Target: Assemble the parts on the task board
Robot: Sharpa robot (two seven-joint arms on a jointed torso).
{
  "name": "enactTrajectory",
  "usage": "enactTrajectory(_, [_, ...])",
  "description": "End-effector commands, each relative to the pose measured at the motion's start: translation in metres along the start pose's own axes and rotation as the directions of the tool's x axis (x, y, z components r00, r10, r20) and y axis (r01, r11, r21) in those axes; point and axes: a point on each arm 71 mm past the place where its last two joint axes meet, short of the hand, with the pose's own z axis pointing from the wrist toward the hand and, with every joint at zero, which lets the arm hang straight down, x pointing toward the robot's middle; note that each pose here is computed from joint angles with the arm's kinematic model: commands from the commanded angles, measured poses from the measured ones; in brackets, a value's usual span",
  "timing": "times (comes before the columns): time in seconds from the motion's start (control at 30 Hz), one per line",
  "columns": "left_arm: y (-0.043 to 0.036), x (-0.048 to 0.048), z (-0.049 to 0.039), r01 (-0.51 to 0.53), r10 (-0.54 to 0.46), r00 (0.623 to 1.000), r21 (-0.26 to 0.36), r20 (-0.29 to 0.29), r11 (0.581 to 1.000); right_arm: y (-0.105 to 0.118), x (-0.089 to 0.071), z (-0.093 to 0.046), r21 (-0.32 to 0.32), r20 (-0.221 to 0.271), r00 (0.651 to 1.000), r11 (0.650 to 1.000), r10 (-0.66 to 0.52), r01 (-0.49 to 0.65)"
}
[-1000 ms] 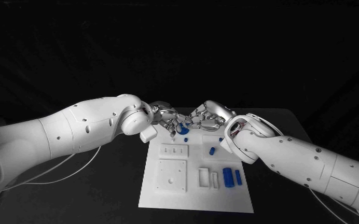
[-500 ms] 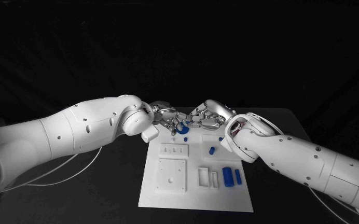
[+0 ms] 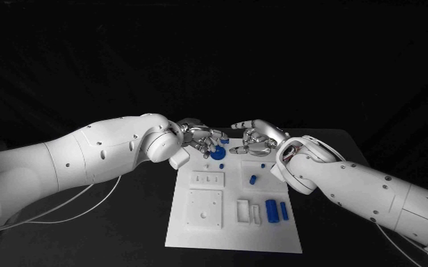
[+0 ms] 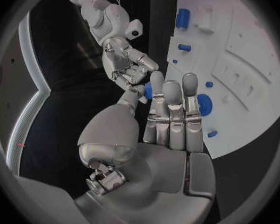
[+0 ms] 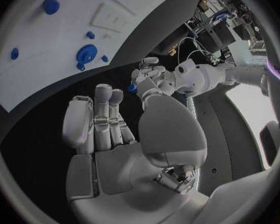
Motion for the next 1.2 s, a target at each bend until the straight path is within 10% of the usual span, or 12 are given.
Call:
enactTrajectory(0.03, [-0.0017,-0.0043,-0.0017,-0.089,0.087,0.994,0.021,0.070,0.996,-0.010,-0.009,-0.008,-0.027,0.017,0.997,0.996,0.081,-0.081])
enactTrajectory(0.47, [0.0093,-0.0002,-0.0079,-0.281,0.283,0.943,-0.038,0.177,0.959,-0.058,-0.065,-0.021,0.044,0.183,0.970,0.985,0.159,-0.169])
enactTrajectory(0.9, [0.0279,0.0234,-0.0027,-0.328,0.362,0.915,-0.191,0.180,0.925,-0.068,-0.123,0.008,0.071,0.332,0.930,0.978,0.161,-0.194])
enactTrajectory(1.2, [0.0347,0.0361,0.0086,-0.376,0.420,0.896,-0.256,0.145,0.890,-0.059,-0.130,0.026,0.064,0.344,0.924,0.978,0.165,-0.198])
